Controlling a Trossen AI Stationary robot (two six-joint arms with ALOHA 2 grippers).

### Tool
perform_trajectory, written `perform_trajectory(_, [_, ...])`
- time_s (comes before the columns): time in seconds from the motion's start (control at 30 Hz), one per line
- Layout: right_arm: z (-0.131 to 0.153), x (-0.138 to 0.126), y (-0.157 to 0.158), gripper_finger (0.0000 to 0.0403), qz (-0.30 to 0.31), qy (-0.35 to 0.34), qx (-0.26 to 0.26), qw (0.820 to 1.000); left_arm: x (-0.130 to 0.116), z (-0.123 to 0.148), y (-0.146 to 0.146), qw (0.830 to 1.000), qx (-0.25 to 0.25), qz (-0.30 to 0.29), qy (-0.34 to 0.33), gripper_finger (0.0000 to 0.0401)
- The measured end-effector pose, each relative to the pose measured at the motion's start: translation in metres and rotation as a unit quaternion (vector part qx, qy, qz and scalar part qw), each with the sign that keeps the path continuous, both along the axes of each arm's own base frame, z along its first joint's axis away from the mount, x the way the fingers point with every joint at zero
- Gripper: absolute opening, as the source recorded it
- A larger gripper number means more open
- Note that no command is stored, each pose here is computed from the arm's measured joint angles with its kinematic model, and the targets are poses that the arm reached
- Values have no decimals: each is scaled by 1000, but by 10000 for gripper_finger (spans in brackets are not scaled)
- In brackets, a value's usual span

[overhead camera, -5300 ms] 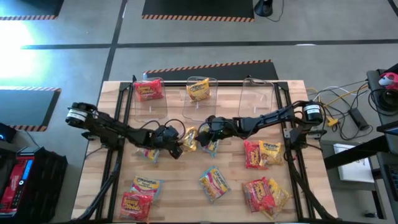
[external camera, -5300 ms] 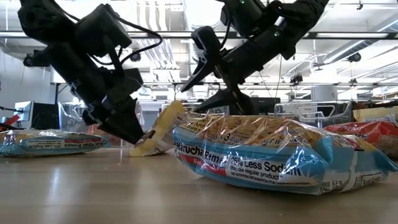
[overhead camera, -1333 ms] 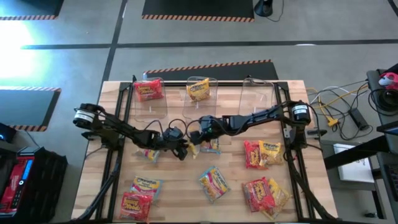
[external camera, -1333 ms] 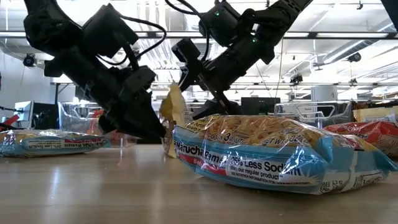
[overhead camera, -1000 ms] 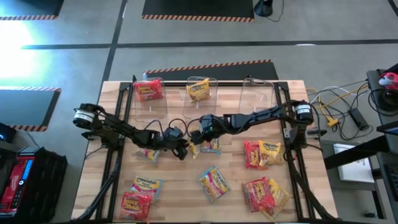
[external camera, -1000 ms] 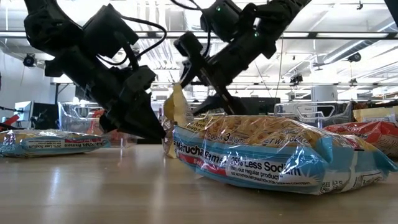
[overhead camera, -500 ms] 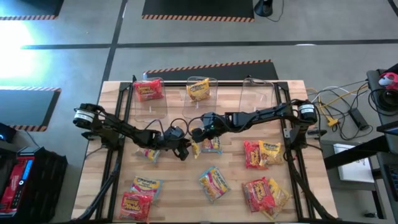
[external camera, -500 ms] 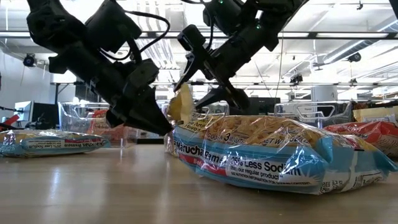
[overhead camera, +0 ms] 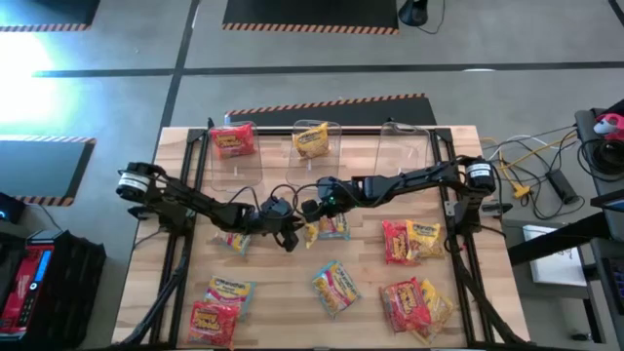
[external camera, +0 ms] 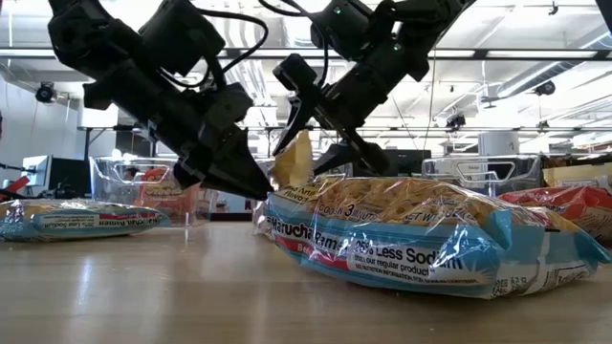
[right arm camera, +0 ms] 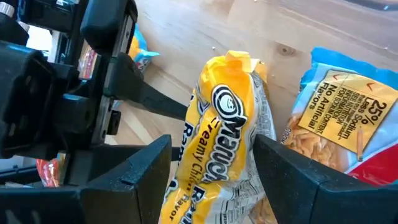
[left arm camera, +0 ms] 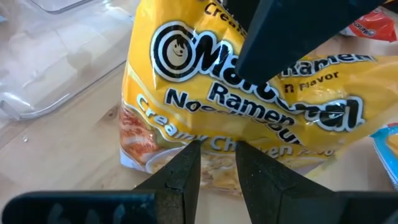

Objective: Sort Maruchan noodles
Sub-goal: Put the yellow noodle pack into the middle transparent bin

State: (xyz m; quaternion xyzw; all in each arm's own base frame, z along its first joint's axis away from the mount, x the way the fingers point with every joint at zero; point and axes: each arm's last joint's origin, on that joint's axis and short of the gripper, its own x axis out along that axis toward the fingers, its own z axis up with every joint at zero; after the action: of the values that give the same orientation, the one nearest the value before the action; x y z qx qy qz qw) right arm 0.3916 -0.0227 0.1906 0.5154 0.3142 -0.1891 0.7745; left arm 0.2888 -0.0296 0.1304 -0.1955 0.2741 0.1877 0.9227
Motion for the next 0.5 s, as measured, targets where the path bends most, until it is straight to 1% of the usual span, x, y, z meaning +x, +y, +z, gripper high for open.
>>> perform_trajectory(0.5, [-8,0,1,216,3,17,0,1000,6,-3,2,1000,1,4,-15,86])
